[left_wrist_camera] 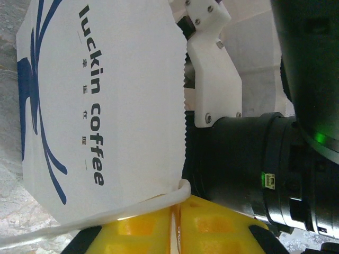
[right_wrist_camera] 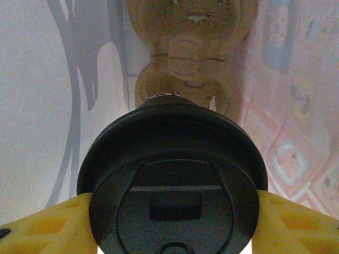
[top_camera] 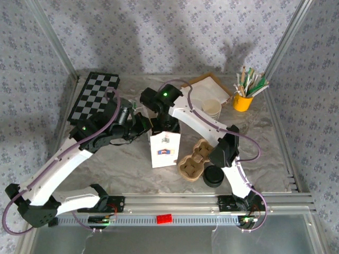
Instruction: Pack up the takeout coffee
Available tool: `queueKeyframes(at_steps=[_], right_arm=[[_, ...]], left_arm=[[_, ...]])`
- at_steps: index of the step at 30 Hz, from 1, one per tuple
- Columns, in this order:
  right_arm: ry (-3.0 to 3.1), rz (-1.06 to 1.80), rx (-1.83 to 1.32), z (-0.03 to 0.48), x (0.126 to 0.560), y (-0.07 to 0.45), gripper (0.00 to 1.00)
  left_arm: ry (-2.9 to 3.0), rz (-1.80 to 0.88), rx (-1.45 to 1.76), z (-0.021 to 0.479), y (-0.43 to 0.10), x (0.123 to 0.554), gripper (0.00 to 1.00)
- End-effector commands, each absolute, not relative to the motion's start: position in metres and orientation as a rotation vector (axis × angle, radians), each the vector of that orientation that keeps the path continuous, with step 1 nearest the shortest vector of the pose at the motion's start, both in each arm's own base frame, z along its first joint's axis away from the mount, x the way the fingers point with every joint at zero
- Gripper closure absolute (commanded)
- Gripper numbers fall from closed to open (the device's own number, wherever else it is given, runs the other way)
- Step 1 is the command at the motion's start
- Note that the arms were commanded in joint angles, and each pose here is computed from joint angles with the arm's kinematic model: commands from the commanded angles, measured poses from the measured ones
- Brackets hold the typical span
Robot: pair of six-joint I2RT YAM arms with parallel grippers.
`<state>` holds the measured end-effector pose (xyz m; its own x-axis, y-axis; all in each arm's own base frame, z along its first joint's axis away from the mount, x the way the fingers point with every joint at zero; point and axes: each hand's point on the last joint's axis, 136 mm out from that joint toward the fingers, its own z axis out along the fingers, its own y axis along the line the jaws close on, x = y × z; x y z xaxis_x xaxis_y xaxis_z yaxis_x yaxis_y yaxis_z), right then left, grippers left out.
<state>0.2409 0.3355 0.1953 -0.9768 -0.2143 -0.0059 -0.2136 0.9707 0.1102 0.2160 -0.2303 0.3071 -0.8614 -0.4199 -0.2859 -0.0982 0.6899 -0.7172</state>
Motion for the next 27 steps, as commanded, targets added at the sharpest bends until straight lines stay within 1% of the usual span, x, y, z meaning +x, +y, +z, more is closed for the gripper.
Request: queueKeyframes(at_steps=[1, 6, 10, 16, 19, 27], right_arm=[[-2.992, 0.099, 0.35, 0.189, 0.216, 0.296, 0.48], [-2.996, 0.131, 0.375, 0.184, 0.22, 0.296, 0.48], [-3.016, 0.135, 0.392, 0.185, 0.224, 0.298, 0.47], [-3.006, 0.12, 0.414, 0.18, 0.221, 0.303, 0.47], [-3.013, 0.108, 0.427, 0.18, 0.222, 0.306, 0.47], [-3.023, 0.13, 0.44, 0.177, 0.223, 0.307, 0.47]], left_arm=[[2.444, -1.025, -0.432, 0.31, -0.225, 0.216, 0.88], [2.44, -1.024, -0.444, 0.309, -0.222, 0.217, 0.88], [2.444, -1.023, -0.455, 0.309, -0.218, 0.218, 0.83], [2.441, -1.024, -0.463, 0.312, -0.214, 0.218, 0.81], [2.443, -1.069, -0.455, 0.311, -0.219, 0.219, 0.81], [2.455, -1.065, -0.431, 0.31, -0.219, 0.218, 0.81]])
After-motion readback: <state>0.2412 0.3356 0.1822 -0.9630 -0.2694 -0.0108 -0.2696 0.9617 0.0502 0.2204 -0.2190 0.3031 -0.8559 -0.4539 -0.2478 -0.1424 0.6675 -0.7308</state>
